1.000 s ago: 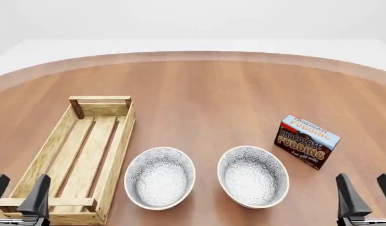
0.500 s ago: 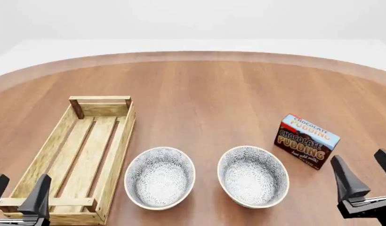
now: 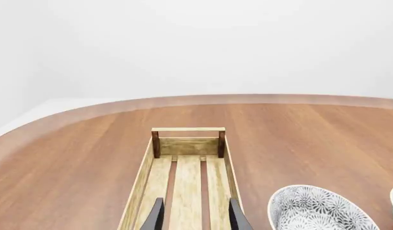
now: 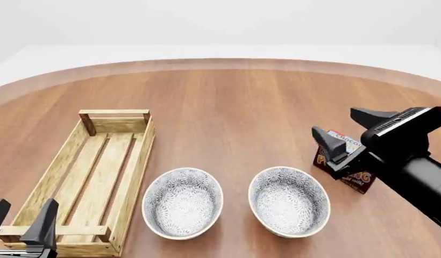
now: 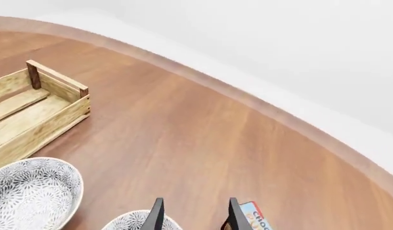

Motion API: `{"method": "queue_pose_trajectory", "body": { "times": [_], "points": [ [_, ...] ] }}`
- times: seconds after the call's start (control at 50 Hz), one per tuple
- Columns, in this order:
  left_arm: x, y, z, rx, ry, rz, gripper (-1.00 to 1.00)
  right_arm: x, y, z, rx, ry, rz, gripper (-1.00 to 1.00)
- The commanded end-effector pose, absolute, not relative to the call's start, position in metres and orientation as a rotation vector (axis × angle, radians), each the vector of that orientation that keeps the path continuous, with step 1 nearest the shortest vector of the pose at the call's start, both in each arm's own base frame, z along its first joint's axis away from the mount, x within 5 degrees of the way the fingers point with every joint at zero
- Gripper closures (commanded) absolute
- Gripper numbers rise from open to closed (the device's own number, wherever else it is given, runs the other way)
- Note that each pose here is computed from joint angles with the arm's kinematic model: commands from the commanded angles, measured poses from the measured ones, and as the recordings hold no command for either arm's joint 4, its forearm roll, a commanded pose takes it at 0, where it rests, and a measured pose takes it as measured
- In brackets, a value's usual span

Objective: Stack the left bowl on the right bowl and place them in the tray.

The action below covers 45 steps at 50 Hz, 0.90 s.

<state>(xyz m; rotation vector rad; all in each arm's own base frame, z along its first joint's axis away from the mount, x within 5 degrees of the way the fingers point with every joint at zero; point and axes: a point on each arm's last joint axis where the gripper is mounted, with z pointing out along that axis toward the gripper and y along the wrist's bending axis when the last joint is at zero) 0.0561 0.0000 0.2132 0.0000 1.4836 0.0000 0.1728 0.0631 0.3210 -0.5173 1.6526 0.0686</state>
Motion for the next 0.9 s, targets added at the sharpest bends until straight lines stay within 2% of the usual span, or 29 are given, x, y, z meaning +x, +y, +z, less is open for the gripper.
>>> {"method": "queue_pose_trajectory", "body": {
  "times": [0.02,0.24,0.46,0.54,0.74,0.9],
  "points": [
    [0.056,0.0,0.213,0.0,1.484,0.0,-1.0,0.227,0.1,0.327,-0.622,1.721,0.096,-1.0],
    [0.056,0.0,0.213,0.0,1.484,0.0,-1.0,0.264,0.159,0.317,-0.684,1.852,0.246,-1.0],
    [0.056,0.0,0.213,0.0,1.484,0.0,-1.0,0.284,0.202,0.288,-0.785,1.968,0.284,-1.0],
    [0.056,0.0,0.213,0.0,1.484,0.0,-1.0,0.291,0.215,0.27,-0.851,2.006,0.268,-1.0],
    [0.056,0.0,0.213,0.0,1.484,0.0,-1.0,0.301,0.234,0.26,-0.908,2.056,0.266,-1.0],
    [0.056,0.0,0.213,0.0,1.484,0.0,-1.0,0.307,0.246,0.235,-0.999,2.093,0.235,-1.0]
  ]
}}
